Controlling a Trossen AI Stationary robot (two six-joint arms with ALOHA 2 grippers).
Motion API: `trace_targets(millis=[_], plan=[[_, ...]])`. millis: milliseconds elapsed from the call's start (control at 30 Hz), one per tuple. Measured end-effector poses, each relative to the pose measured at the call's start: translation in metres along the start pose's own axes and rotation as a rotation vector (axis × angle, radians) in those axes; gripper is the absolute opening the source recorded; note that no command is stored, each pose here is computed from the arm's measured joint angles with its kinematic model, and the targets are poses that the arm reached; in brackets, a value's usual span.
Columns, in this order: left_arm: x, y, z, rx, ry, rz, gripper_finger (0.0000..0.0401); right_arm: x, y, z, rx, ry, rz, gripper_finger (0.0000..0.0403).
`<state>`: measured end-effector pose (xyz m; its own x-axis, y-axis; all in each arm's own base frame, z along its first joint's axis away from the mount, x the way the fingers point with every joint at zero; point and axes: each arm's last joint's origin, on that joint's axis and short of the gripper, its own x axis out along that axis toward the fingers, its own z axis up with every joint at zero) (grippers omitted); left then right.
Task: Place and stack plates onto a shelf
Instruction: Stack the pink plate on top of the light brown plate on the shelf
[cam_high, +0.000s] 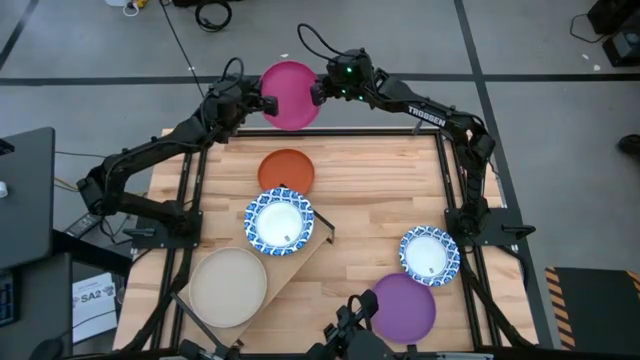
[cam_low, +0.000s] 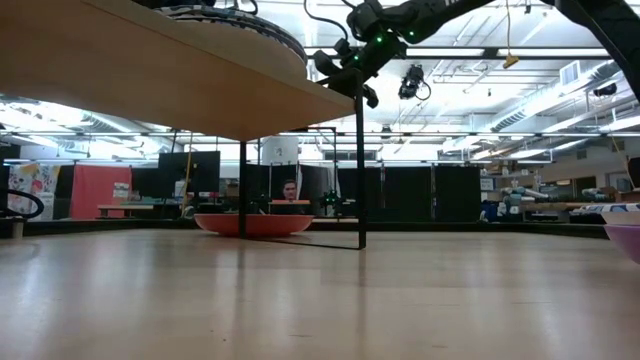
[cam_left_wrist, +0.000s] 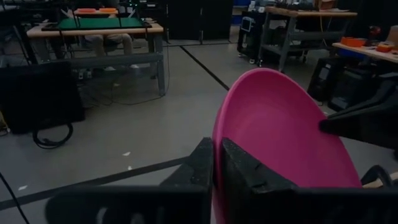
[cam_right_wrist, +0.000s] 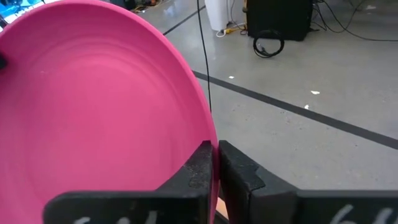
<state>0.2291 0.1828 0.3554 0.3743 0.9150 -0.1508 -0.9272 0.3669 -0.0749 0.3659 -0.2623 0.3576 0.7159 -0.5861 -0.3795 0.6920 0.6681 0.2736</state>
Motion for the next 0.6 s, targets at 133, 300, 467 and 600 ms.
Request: trace_targets(millis=[133,300,467,600], plan=[[0.0000,-0.0002,0.0000,0.000,0.001,-0.003,0.0019,-0.0001,0.0003,0.0002,-0.009,-0.002,0.002,0.0038],[0.0000,-0.0005,-0.0001,0.000,0.001,-0.009,0.0018,-0.0001,0.0007,0.0004,-0.011,-0.003,0.007,0.0052],[-0.0001,-0.0008,-0.0001,0.000,0.001,-0.013,0.0017,-0.0001,0.0011,0.0003,-0.012,-0.002,0.011,0.0086],[-0.0001,-0.0007,-0.0001,0.000,0.002,-0.012,0.0017,-0.0001,0.0005,0.0003,-0.013,-0.001,0.010,0.0118]])
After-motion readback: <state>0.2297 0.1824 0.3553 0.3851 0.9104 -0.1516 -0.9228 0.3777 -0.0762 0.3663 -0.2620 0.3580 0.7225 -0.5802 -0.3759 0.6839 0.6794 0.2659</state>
